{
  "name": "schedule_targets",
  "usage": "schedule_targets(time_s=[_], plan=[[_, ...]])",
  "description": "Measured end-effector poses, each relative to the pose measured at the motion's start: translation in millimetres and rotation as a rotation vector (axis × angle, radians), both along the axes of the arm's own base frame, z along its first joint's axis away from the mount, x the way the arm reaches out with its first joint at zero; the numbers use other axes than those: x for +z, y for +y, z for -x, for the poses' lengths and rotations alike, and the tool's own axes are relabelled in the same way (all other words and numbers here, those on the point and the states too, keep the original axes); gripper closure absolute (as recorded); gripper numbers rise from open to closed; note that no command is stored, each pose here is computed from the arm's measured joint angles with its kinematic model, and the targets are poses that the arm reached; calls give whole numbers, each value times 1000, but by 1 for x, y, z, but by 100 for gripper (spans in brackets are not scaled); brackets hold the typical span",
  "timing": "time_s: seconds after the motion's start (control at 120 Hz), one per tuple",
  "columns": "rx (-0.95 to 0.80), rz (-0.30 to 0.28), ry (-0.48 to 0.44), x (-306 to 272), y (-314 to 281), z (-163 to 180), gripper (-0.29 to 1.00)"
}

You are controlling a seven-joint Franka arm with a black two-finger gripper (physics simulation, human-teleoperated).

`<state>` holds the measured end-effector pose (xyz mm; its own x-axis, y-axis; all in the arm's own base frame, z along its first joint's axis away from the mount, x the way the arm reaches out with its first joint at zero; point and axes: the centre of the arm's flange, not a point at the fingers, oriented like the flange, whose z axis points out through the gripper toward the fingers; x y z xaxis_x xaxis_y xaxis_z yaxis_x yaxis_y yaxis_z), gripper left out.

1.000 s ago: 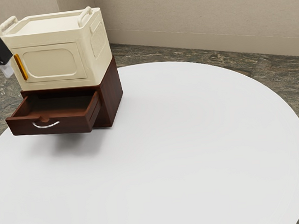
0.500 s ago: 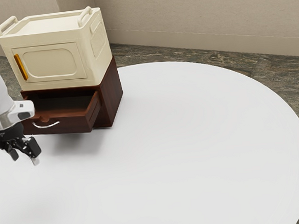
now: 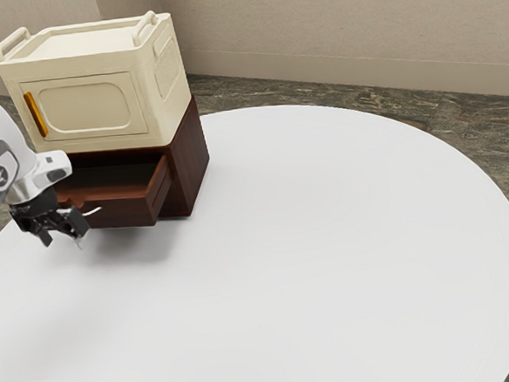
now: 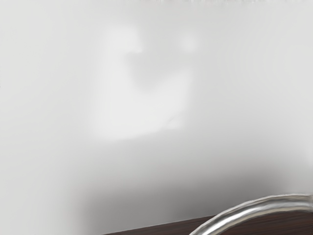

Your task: Push the drawer handle with one arm to close the drawer

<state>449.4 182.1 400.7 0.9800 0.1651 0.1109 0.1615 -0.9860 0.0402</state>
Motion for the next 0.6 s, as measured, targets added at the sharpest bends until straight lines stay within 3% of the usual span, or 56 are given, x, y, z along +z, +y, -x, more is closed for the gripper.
schedule_targets(time_s=[0.125,0.308,0.6], plan=[[64,16,18,-3,5,-11,2],[122,-19,51,-11,19,-34,3],[175,-35,55,-10,29,-45,3]])
